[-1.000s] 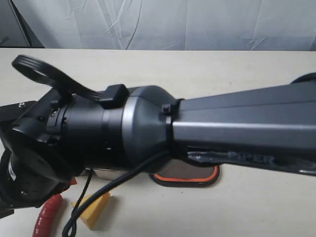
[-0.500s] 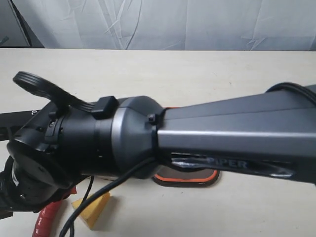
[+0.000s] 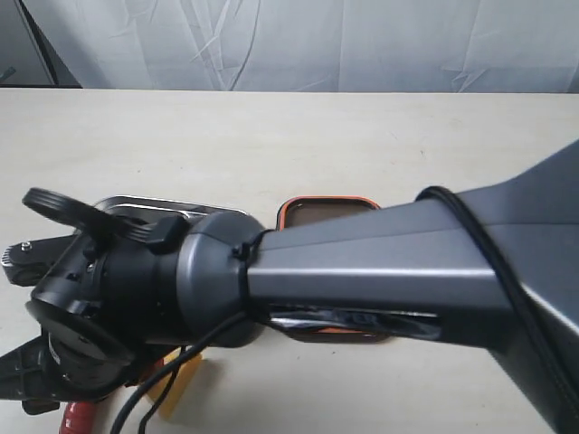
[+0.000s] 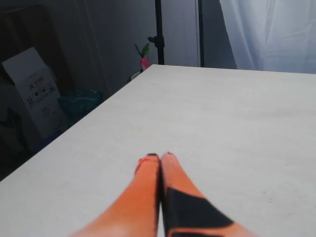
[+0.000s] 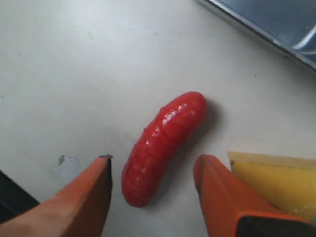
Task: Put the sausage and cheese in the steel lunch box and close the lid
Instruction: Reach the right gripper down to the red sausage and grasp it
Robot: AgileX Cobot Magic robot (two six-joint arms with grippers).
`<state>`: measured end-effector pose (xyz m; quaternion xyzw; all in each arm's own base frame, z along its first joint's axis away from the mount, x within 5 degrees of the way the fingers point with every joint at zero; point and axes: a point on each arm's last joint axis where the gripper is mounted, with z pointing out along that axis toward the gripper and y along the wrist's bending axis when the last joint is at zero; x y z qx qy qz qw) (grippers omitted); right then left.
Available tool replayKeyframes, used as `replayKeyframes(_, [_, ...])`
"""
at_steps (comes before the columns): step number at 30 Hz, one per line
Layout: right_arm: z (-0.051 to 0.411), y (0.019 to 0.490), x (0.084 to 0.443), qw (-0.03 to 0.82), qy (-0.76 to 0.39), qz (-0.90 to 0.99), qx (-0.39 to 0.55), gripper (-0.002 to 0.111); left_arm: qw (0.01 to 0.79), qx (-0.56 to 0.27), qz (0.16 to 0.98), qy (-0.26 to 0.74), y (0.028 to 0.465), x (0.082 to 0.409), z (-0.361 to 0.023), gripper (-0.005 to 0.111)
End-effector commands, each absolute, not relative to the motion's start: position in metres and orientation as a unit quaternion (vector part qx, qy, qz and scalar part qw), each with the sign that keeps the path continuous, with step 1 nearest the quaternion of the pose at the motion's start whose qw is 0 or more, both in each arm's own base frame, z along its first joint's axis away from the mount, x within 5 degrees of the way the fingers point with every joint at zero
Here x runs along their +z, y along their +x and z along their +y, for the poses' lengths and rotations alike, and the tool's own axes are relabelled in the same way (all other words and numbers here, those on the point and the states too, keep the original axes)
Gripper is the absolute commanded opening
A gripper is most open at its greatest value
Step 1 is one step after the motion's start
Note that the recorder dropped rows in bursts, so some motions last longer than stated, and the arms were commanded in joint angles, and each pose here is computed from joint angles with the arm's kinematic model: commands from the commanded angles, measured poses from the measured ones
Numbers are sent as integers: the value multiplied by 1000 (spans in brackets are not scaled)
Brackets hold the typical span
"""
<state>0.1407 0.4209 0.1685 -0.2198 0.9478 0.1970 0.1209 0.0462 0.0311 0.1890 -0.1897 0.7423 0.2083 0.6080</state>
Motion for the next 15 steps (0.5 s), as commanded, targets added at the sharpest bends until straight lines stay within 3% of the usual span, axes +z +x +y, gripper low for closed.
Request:
replayKeyframes(1, [423, 143, 163, 123, -205, 950, 199, 52, 617, 208, 734, -192, 46, 191, 31, 0])
replayKeyframes(15, [427, 142, 139, 104, -187, 958, 192, 52, 618, 208, 734, -191, 46, 192, 31, 0])
